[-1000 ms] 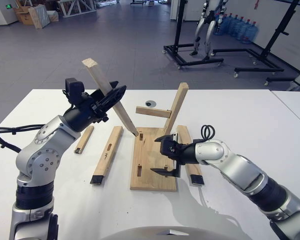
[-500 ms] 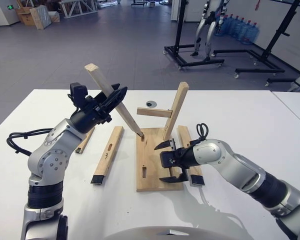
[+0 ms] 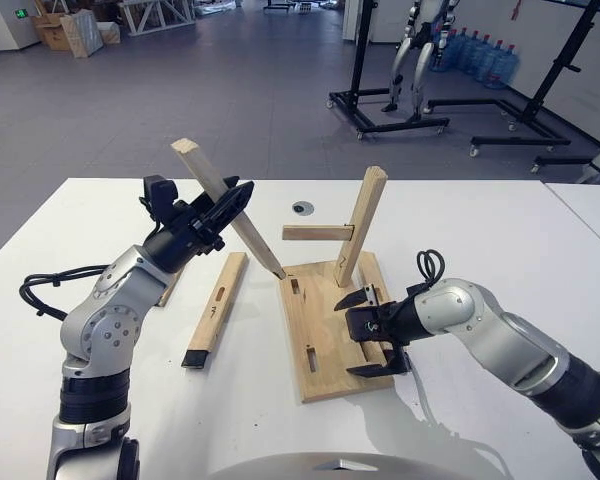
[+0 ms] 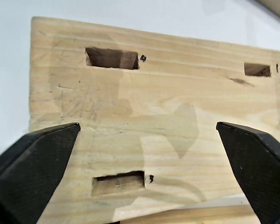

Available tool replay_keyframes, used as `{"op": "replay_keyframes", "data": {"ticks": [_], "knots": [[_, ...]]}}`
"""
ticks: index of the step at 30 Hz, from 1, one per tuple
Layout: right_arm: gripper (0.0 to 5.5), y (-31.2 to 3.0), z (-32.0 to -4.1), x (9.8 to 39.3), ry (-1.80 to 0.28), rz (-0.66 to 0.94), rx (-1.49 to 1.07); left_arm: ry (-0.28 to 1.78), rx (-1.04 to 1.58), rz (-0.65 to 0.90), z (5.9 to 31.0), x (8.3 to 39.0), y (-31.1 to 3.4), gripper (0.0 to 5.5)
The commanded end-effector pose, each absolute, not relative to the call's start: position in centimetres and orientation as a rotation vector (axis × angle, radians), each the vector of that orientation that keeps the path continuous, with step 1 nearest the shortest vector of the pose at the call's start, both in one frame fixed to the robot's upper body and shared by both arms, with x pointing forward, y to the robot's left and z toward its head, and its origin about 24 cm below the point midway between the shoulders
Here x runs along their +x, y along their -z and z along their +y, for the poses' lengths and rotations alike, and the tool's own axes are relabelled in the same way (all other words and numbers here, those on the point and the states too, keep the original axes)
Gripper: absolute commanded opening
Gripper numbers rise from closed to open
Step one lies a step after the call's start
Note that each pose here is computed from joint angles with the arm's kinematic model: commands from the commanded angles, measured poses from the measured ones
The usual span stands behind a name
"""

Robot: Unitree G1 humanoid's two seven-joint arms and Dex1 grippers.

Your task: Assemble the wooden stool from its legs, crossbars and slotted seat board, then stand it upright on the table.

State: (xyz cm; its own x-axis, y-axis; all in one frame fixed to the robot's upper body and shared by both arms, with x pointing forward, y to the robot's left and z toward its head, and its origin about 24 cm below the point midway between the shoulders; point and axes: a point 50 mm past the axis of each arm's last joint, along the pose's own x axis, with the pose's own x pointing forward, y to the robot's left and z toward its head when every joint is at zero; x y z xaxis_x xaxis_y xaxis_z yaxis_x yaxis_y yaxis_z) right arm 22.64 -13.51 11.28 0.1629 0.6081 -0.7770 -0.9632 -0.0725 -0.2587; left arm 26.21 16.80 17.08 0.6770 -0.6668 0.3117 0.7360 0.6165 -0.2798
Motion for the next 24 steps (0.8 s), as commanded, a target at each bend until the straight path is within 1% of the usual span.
{"op": "replay_keyframes", "data": {"ticks": [1, 4, 6, 9, 14, 19, 24], "knots": [[5.40, -15.1, -13.4, 23.5, -1.345, 0.404, -0.946, 0.831, -0.359, -0.178, 17.2, 26.6, -17.3, 2.02], [5.40, -17.2, -13.6, 23.7, -1.317, 0.357, -0.846, 0.877, -0.433, -0.182, 17.6, 27.4, -17.5, 2.02], [5.40, -18.2, -14.0, 23.8, -1.298, 0.338, -0.730, 0.933, -0.521, -0.178, 17.8, 28.2, -17.7, 2.02], [5.40, -18.4, -15.0, 23.7, -1.269, 0.340, -0.591, 1.021, -0.577, -0.197, 18.3, 29.7, -18.2, 2.02], [5.40, -18.4, -15.0, 23.6, -1.279, 0.328, -0.487, 1.060, -0.470, -0.225, 18.4, 31.8, -18.3, 2.02], [5.40, -18.2, -14.8, 23.5, -1.287, 0.325, -0.472, 1.094, -0.448, -0.135, 17.5, 33.1, -16.3, 2.02], [5.40, -17.8, -14.3, 23.3, -1.287, 0.324, -0.454, 1.127, -0.466, -0.122, 15.6, 33.4, -14.8, 2.02]]}}
